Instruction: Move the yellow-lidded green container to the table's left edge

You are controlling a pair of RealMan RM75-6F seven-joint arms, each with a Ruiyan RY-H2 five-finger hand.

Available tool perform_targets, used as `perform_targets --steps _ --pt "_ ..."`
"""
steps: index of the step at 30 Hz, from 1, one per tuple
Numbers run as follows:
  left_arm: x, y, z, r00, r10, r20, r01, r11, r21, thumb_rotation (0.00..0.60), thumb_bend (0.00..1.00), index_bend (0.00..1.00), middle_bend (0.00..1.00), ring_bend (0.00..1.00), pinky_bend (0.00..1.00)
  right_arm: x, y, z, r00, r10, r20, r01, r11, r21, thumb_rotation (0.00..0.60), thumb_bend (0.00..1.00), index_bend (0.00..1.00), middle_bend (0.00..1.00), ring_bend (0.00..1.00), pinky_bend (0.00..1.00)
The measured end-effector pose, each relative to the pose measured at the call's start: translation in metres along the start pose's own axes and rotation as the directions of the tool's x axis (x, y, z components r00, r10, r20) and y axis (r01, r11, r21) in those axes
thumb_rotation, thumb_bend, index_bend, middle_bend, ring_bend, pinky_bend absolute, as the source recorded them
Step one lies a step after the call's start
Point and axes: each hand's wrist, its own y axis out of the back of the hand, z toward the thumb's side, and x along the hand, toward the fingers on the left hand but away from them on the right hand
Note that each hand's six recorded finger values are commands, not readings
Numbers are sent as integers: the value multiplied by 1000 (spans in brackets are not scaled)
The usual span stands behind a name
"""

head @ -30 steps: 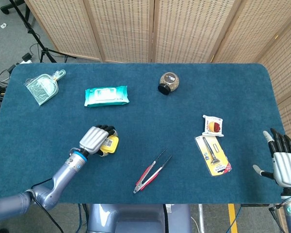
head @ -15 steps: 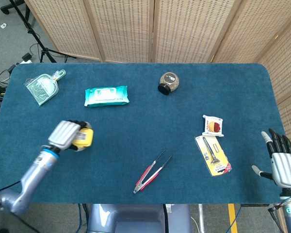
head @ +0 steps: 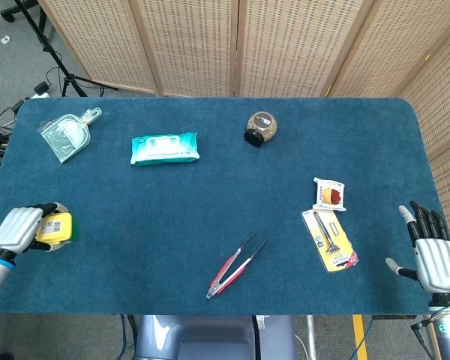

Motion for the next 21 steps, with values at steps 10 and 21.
perform_targets --steps 10,21 --pt "-1 -28 -10 999 -22 33 22 1000 17 600 0 191 1 9 233 0 0 0 1000 -1 0 1 1000 2 600 0 0 0 0 0" --pt "-28 -27 -23 999 -26 21 26 1000 -12 600 0 98 0 0 203 1 0 1 1000 1 -2 -1 1000 -2 600 0 0 0 0 0"
